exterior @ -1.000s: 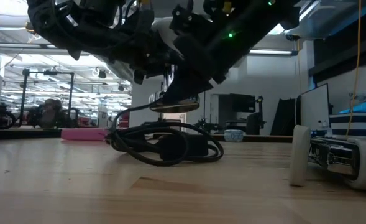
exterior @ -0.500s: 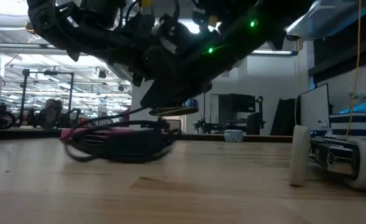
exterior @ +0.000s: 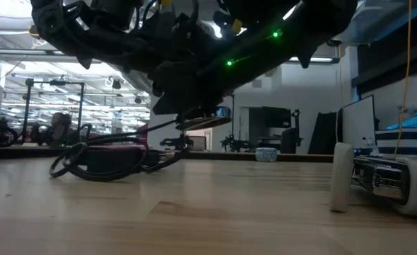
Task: Screw lightbulb
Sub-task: Remove the lightbulb from the lamp
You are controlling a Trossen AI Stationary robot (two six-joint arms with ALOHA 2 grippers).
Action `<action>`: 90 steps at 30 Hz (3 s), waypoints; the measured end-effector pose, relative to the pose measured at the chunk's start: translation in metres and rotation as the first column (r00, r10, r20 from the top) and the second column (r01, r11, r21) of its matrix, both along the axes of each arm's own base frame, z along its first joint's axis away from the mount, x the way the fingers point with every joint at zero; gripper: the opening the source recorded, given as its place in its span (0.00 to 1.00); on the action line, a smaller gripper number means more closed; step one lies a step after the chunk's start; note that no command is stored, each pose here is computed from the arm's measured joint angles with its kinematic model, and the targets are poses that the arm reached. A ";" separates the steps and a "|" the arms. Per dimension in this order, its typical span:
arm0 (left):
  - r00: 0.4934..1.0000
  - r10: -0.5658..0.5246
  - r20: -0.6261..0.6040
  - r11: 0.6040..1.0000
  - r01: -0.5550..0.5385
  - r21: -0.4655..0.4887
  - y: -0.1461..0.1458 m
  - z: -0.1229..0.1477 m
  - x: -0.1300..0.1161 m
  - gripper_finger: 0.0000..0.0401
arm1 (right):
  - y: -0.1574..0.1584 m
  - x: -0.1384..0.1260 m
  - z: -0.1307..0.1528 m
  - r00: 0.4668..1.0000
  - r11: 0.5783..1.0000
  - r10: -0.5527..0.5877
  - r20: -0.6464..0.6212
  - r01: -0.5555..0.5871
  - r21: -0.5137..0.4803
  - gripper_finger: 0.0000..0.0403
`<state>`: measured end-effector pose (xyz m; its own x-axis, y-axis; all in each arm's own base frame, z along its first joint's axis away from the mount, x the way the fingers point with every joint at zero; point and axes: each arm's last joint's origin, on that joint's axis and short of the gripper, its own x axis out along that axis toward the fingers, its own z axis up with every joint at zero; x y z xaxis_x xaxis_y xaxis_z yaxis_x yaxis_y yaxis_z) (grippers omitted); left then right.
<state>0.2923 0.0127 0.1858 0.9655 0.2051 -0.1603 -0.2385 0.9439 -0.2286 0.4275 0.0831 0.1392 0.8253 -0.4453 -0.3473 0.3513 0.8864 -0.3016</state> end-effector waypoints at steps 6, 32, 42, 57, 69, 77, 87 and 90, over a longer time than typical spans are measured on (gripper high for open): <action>1.000 0.006 0.002 1.000 -0.006 0.001 0.003 0.000 0.000 0.38 | 0.013 -0.004 0.028 0.988 0.986 0.151 0.020 -0.149 -0.074 0.34; 0.926 0.133 0.354 0.933 0.004 -0.361 0.021 0.029 -0.001 0.37 | 0.027 -0.045 0.088 0.993 0.976 0.055 -0.109 -0.076 -0.206 0.34; 0.926 0.093 0.366 0.934 0.046 -0.355 0.020 0.032 0.001 0.35 | 0.034 -0.026 0.043 0.993 0.973 0.029 -0.113 -0.054 -0.224 0.34; 0.925 0.068 0.373 0.933 0.074 -0.352 0.018 0.034 0.002 0.38 | 0.028 -0.027 0.020 0.958 0.897 -0.265 -0.110 0.203 -0.391 0.34; 0.933 0.044 0.358 0.942 0.080 -0.326 0.019 0.032 0.002 0.39 | 0.025 -0.044 0.007 0.882 0.784 -0.393 -0.260 0.173 -0.596 0.34; 0.932 0.055 0.359 0.949 0.063 -0.310 0.021 0.033 0.002 0.39 | 0.043 -0.059 0.006 0.837 0.645 -0.471 -0.281 0.109 -0.757 0.34; 0.940 -0.052 0.337 0.953 0.147 -0.263 0.018 0.031 0.002 0.39 | 0.065 -0.073 0.017 0.808 0.513 -0.510 -0.295 0.010 -0.858 0.34; 0.942 -0.077 0.328 0.948 0.172 -0.270 0.019 0.030 0.002 0.39 | 0.066 -0.079 0.027 0.816 0.517 -0.502 -0.287 0.018 -0.856 0.34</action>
